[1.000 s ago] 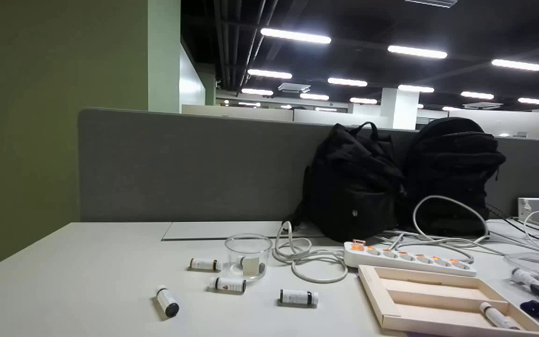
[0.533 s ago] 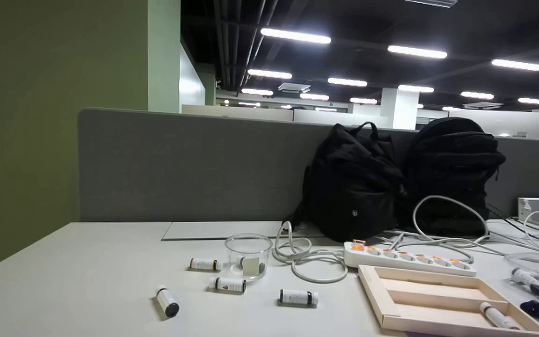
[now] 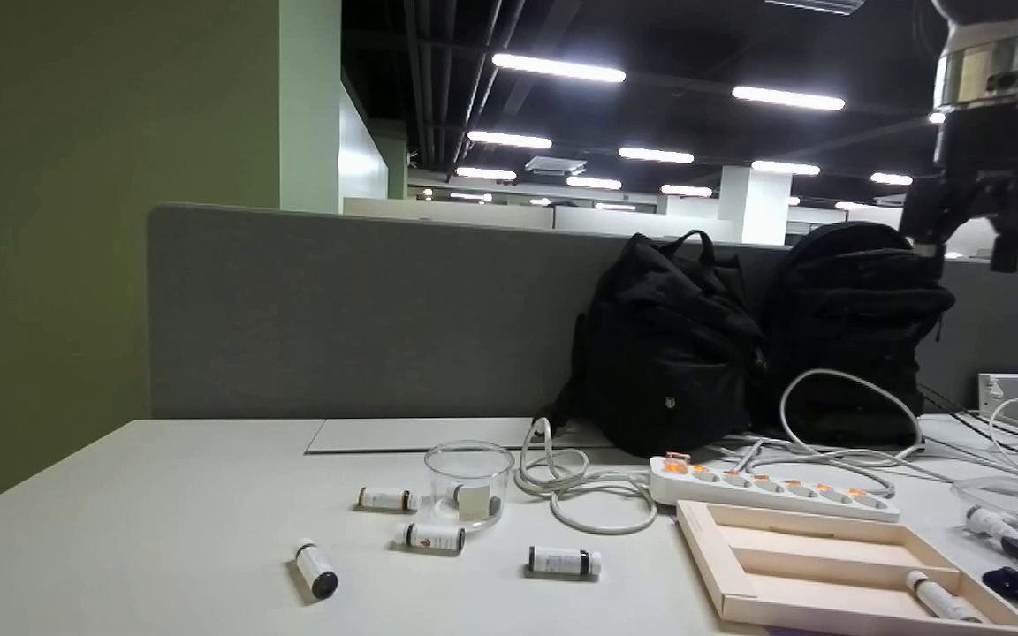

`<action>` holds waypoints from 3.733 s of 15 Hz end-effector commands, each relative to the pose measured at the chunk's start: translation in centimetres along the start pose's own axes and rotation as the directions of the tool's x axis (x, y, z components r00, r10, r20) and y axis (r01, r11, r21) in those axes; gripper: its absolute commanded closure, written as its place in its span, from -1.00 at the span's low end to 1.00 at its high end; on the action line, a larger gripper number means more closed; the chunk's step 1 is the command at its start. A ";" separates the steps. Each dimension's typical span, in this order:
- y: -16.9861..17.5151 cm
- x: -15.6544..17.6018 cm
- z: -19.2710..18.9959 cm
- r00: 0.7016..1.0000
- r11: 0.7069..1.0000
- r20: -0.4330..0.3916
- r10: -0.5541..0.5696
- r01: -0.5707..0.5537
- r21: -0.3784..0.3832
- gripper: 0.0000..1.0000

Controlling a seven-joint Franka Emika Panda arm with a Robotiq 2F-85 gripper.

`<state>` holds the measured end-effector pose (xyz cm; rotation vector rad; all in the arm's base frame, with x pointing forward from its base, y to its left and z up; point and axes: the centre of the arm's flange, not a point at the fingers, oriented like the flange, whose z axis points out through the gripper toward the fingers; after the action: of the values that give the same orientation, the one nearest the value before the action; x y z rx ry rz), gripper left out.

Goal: Turn on the switch of the third slot on the extension cord

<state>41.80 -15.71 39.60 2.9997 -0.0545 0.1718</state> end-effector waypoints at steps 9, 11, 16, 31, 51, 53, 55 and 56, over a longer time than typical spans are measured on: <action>-5.6 16.1 7.6 0.979 0.997 -0.202 0.033 -0.017 0.081 0.79; -5.9 17.7 9.4 0.991 0.997 -0.135 0.014 -0.004 0.079 0.98; -6.4 15.7 12.1 1.000 0.996 -0.005 -0.027 0.027 0.085 0.98; -4.2 16.8 20.9 0.986 0.982 0.089 0.142 -0.151 0.109 1.00; -3.9 16.2 29.2 0.888 0.905 0.223 0.402 -0.422 0.048 1.00; -4.1 16.2 29.5 0.892 0.908 0.216 0.398 -0.417 0.050 1.00; -4.2 16.1 29.7 0.893 0.909 0.215 0.395 -0.414 0.047 1.00; -4.2 16.0 29.9 0.893 0.909 0.215 0.396 -0.414 0.047 1.00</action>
<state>60.40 -16.14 11.65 3.0601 -0.6774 -0.1050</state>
